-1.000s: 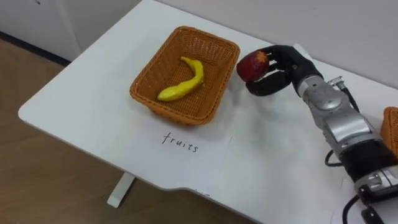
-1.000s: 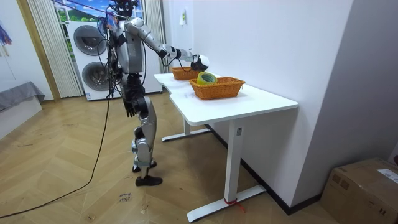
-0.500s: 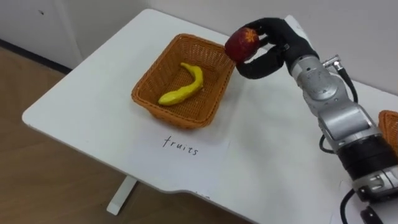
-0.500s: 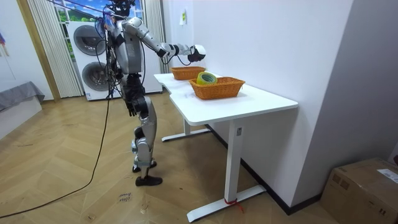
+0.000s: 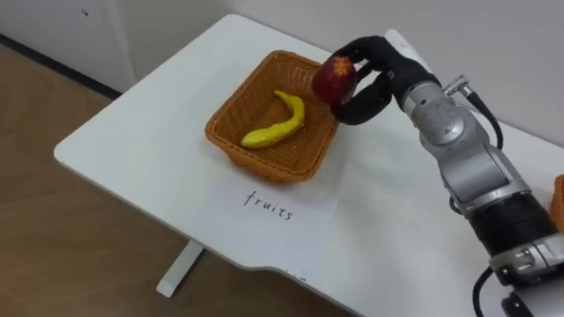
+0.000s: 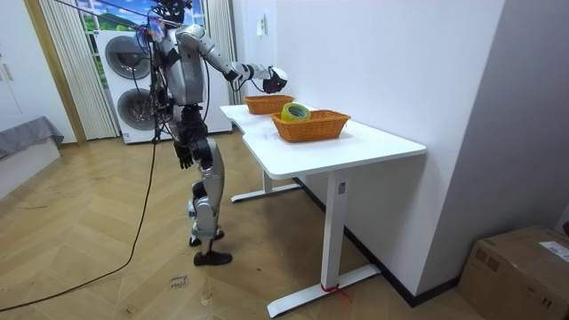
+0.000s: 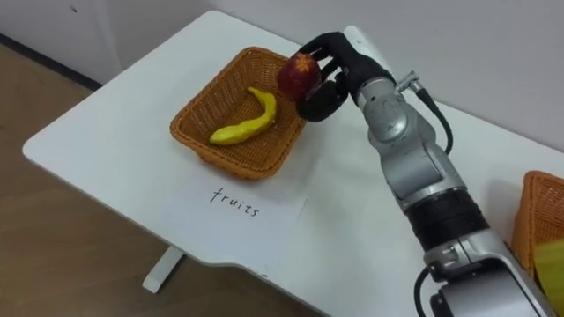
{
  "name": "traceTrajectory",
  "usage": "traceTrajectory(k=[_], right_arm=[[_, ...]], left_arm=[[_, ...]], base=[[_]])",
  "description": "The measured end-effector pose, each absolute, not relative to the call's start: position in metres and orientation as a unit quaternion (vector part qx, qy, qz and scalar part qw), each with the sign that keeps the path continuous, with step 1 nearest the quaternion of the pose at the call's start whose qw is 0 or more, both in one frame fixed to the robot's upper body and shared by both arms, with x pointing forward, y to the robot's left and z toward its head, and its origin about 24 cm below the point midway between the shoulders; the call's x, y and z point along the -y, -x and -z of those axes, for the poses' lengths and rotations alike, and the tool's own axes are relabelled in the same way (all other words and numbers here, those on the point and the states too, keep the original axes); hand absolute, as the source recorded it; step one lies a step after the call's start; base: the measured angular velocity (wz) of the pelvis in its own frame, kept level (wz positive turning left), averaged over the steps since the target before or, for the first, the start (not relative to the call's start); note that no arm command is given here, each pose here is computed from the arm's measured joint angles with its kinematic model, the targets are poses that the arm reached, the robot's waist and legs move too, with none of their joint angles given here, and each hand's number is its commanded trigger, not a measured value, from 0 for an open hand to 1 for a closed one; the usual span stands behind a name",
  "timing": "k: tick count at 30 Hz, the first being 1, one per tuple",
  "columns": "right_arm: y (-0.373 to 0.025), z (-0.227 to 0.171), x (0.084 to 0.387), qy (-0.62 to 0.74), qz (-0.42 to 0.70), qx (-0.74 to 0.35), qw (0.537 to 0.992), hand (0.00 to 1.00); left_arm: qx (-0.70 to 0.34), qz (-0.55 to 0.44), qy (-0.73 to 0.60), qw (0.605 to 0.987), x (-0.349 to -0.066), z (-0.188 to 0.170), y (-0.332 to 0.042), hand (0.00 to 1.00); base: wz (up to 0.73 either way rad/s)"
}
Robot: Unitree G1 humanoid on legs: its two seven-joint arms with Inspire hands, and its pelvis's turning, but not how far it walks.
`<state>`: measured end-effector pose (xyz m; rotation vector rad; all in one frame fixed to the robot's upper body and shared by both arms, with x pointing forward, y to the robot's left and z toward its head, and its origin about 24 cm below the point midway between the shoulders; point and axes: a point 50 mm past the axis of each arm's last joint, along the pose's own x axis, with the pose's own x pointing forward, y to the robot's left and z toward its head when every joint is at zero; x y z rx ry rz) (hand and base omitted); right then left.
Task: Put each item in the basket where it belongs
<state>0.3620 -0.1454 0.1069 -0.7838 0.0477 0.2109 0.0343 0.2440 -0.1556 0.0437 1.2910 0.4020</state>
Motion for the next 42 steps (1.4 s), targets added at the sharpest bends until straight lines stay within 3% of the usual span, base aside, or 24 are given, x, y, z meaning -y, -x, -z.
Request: traceTrajectory(k=[12,13,14,15,18,21,42], right_arm=[[-0.361,-0.105,0.138,0.375,-0.119,-0.026,0.919,1.0],[-0.361,-0.104,0.137,0.374,-0.122,-0.026,0.919,0.9],[-0.361,-0.103,0.135,0.376,-0.126,-0.027,0.918,0.9],[-0.36,-0.103,0.134,0.377,-0.129,-0.027,0.917,0.58],[-0.359,-0.099,0.128,0.383,-0.145,-0.029,0.912,0.17],[-0.358,-0.098,0.125,0.381,-0.152,-0.031,0.912,0.0],[-0.358,-0.096,0.121,0.379,-0.161,-0.033,0.911,0.0]], left_arm=[[-0.599,-0.188,-0.01,0.779,-0.245,0.157,-0.032,0.0],[-0.599,-0.188,-0.01,0.779,-0.245,0.157,-0.032,0.0],[-0.599,-0.188,-0.011,0.778,-0.246,0.157,-0.032,0.0],[-0.599,-0.188,-0.012,0.778,-0.246,0.157,-0.032,0.0],[-0.6,-0.19,-0.014,0.777,-0.246,0.157,-0.032,0.0],[-0.602,-0.191,-0.015,0.775,-0.247,0.157,-0.031,0.0],[-0.606,-0.189,-0.012,0.772,-0.248,0.157,-0.027,0.0]], base=[[0.02],[0.0],[0.0],[0.0],[0.0],[0.0],[0.01]])
